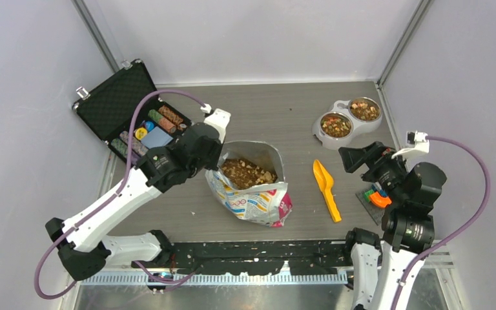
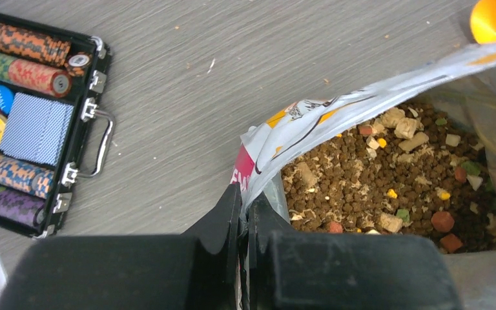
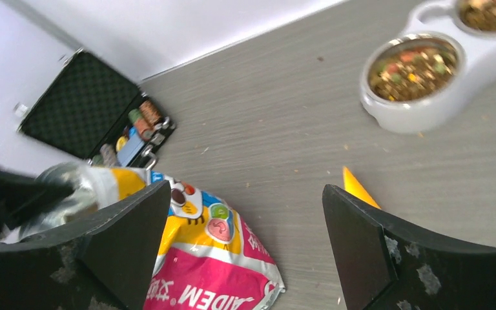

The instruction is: Serve the pet food

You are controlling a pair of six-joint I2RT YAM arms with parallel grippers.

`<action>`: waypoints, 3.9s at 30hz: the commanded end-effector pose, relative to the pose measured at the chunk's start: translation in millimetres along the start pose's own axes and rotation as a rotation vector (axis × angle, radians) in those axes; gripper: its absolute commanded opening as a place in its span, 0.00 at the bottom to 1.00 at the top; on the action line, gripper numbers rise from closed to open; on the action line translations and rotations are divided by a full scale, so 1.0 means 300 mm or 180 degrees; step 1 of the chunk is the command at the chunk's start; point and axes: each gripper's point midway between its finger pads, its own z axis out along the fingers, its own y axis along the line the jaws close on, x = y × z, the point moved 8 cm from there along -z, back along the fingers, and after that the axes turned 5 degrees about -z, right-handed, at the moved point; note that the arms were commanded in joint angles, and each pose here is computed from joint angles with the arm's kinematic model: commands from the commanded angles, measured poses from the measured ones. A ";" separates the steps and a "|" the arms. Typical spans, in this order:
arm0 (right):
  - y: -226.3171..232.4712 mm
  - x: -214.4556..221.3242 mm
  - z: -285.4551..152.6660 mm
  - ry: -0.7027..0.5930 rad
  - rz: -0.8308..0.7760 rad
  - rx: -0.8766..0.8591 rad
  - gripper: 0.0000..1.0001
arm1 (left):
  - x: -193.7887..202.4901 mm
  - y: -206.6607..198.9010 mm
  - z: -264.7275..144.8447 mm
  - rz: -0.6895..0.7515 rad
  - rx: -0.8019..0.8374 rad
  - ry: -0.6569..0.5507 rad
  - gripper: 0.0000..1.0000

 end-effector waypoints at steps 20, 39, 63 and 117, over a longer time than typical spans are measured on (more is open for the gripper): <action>0.306 0.161 0.182 0.0137 -0.2904 -0.2679 0.95 | -0.147 0.076 -0.080 -0.0387 -0.0084 -0.0689 0.00; 0.438 0.284 0.171 0.0049 -0.2671 -0.3606 0.97 | -0.128 0.049 -0.060 -0.0458 0.0043 -0.0505 0.00; 0.394 0.240 0.100 0.0124 -0.2406 -0.3184 0.05 | -0.266 0.048 -0.315 0.0613 0.1172 -0.1744 0.99; 0.299 -0.007 -0.011 -0.1257 -0.1371 -0.1918 0.05 | -0.066 -0.278 0.038 0.2720 0.3189 0.0387 0.47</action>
